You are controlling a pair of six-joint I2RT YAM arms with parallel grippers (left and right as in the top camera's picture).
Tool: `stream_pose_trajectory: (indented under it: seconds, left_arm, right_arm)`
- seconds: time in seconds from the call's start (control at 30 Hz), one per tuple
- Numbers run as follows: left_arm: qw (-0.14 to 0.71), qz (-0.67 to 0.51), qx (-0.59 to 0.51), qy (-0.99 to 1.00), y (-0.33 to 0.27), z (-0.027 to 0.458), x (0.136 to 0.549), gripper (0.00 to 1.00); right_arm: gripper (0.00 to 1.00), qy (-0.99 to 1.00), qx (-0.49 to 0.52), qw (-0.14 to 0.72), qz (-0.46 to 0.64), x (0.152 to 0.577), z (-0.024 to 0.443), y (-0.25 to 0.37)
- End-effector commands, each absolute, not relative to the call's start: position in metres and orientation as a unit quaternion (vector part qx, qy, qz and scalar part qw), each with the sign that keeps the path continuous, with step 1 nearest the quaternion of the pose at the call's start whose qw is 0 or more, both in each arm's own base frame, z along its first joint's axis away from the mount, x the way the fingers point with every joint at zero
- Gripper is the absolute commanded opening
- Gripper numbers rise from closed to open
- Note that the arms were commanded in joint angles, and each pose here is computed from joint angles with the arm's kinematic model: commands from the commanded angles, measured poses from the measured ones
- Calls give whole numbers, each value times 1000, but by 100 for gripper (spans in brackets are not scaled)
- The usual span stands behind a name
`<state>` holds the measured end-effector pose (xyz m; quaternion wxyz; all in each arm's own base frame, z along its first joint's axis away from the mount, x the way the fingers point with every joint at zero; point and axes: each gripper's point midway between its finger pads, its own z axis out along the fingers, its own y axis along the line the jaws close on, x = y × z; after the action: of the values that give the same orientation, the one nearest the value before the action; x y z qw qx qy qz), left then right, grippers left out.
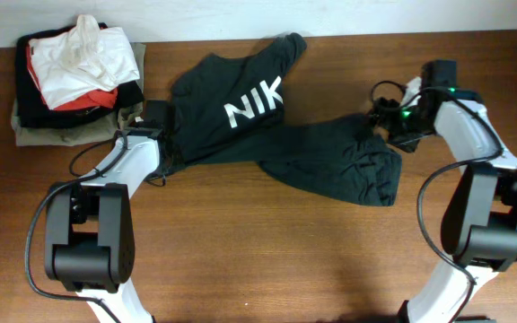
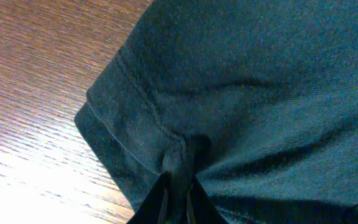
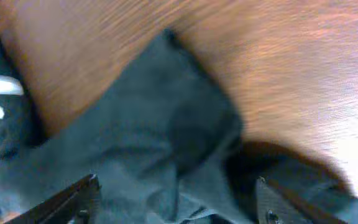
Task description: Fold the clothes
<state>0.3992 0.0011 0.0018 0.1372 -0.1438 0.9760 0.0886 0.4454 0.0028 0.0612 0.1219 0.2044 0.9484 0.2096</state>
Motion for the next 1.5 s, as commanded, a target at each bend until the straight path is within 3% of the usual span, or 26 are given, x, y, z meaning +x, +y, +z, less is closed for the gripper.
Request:
stream_pose_trajectory:
  seconds: [0.0,0.43,0.53,0.77,0.83,0.9,0.93,1.23,1.3,1.47]
  left_arm:
    - [124,85,-150,977,0,-8,396,9]
    - [124,85,-150,977,0,-8,397,10]
    - [125,85,-149,977,0,-8,397,10]
    - [125,84,-150,977,0,-8,397,10]
    - [125,84,-149,977,0,-8,397,10]
    - [125,84,-149,977,0,-8,397,10]
    - [125,84,-150,977,0,-8,397,10]
    - [125,84,-149,977,0,-8,397,9]
    - [124,78,-149,978,-2,-3,397,1]
    - [158,62,-145,975,-6,52,407,0]
  right_arm:
    - [75,961,176,127,169,447,57,15]
    - [77,971,189,110,94,434,47,-5]
    - [71,972,190,103,92,431,45,-5]
    - [47,974,193,82,84,426,31,-6]
    - [34,974,195,80,83,425,31,-7]
    - [6,971,207,79,84,425,31,-8]
    - [4,970,213,79,84,425,31,-9]
    - [4,962,247,81,84,419,43,-30]
    - [4,960,252,90,86,417,58,-30]
    - [4,954,248,143,93,405,122,-29]
